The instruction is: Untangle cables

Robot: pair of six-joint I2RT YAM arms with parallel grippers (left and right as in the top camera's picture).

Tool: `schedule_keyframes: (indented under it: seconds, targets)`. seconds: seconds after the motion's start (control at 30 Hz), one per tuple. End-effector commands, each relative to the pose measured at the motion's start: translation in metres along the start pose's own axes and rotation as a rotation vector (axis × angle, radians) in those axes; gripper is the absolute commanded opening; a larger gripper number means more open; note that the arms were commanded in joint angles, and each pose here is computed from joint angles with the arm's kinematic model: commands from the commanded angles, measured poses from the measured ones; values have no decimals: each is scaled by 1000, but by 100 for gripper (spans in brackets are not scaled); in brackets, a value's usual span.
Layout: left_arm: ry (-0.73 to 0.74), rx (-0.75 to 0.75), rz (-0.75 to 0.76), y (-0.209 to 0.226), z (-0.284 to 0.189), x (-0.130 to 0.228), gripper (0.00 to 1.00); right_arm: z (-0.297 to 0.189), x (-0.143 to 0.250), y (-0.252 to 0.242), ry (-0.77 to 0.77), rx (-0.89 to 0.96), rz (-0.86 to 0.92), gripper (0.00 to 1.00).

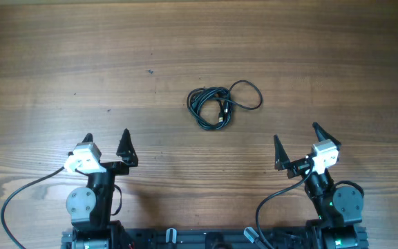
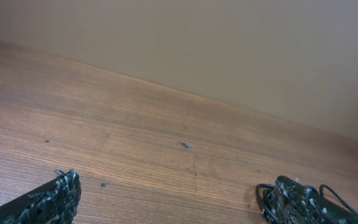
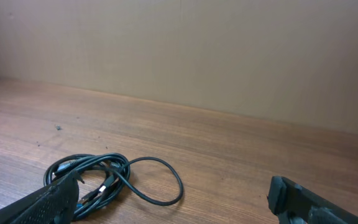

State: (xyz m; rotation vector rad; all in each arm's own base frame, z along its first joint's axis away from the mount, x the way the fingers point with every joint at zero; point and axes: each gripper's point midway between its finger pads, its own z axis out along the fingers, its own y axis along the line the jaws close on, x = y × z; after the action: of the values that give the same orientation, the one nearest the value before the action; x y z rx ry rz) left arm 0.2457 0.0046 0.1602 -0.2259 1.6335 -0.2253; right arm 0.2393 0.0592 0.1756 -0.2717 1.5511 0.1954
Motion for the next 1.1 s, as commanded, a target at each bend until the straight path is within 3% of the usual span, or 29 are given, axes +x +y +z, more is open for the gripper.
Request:
schedule_keyframes:
  seconds: [0.0,0.53,1.07]
  targets:
    - [1,12,21,-2,0,2,100,0,0,-3,-3,14,15,100]
    - [-3,-7,22,1,0,2,100,0,0,-8,0,44,-2,100]
    - [-16,-10,25,0,-2,-8,100,-3,-21,10,-44,-62,69,100]
